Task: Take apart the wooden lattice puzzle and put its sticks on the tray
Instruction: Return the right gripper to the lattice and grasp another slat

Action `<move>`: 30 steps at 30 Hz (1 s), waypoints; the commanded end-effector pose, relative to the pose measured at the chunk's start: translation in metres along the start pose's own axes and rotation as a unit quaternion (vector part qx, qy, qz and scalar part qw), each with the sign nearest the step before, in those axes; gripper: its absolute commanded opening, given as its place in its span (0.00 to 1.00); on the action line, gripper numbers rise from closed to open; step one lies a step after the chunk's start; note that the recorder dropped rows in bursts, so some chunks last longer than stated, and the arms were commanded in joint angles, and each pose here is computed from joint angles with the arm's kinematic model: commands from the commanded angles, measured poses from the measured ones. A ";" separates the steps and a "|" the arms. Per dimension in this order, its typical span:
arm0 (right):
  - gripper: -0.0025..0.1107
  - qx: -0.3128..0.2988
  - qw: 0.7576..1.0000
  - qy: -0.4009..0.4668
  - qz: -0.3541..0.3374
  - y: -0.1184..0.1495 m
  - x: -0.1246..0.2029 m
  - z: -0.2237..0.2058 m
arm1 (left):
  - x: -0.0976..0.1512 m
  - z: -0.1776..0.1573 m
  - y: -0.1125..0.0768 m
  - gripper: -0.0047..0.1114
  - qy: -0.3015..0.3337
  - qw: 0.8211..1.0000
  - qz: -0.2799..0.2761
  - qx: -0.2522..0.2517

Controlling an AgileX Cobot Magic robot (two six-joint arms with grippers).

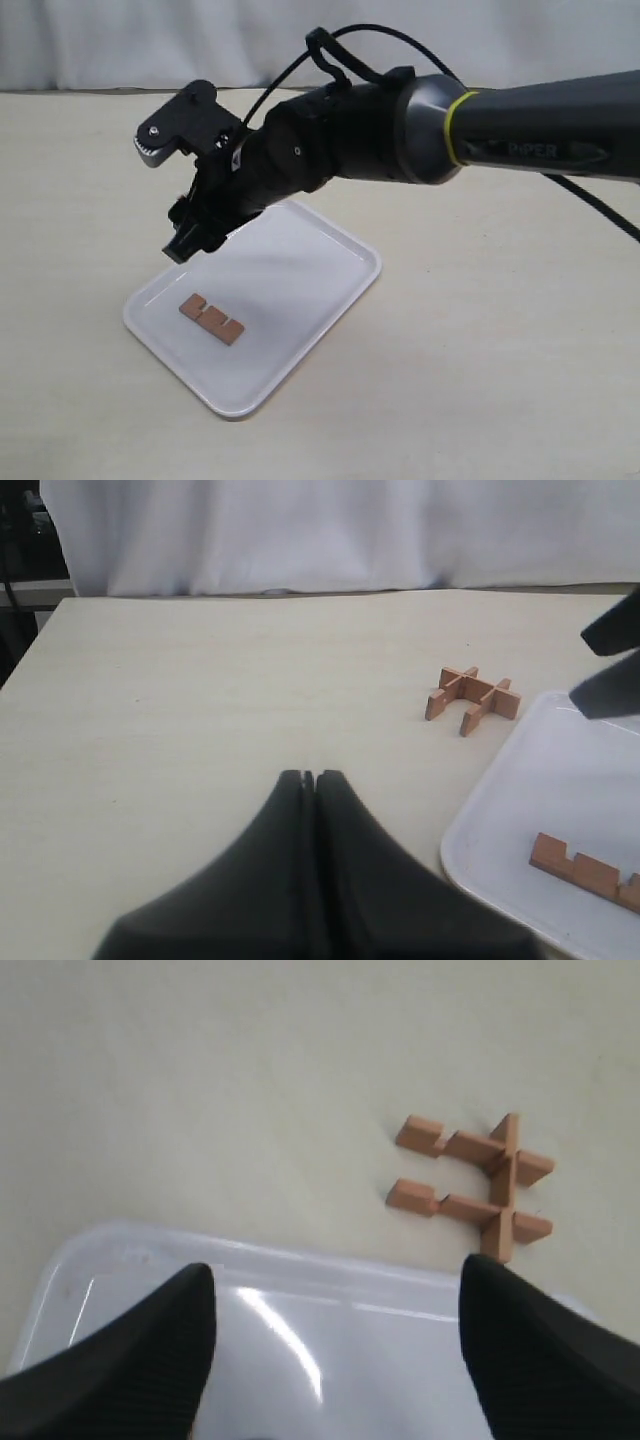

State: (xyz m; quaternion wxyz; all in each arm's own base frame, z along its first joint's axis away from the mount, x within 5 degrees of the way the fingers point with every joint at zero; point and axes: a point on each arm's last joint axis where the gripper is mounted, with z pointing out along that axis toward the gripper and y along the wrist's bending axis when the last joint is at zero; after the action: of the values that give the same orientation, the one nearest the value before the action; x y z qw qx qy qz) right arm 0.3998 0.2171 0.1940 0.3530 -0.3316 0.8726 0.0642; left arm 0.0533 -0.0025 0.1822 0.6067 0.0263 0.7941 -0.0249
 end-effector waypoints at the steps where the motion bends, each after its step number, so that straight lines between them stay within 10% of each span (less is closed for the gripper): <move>1: 0.60 0.024 0.999 0.005 0.039 -0.016 -0.013 0.012 | 0.000 0.000 0.000 0.04 -0.003 1.000 0.000 0.000; 20: 0.60 0.046 0.992 0.075 0.088 -0.066 0.002 0.093 | 0.000 0.000 0.000 0.04 -0.004 1.000 0.000 0.000; 30: 0.38 0.049 0.992 0.075 0.090 -0.066 0.008 0.102 | 0.000 0.000 0.000 0.04 -0.004 1.000 0.000 0.000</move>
State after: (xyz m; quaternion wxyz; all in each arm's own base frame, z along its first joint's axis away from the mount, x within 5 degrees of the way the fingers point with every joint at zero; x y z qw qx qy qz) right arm 0.4919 0.2001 0.1247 0.2910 -0.2383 0.9260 0.0325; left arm 0.0533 -0.0025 0.1822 0.6067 0.0263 0.7941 -0.0249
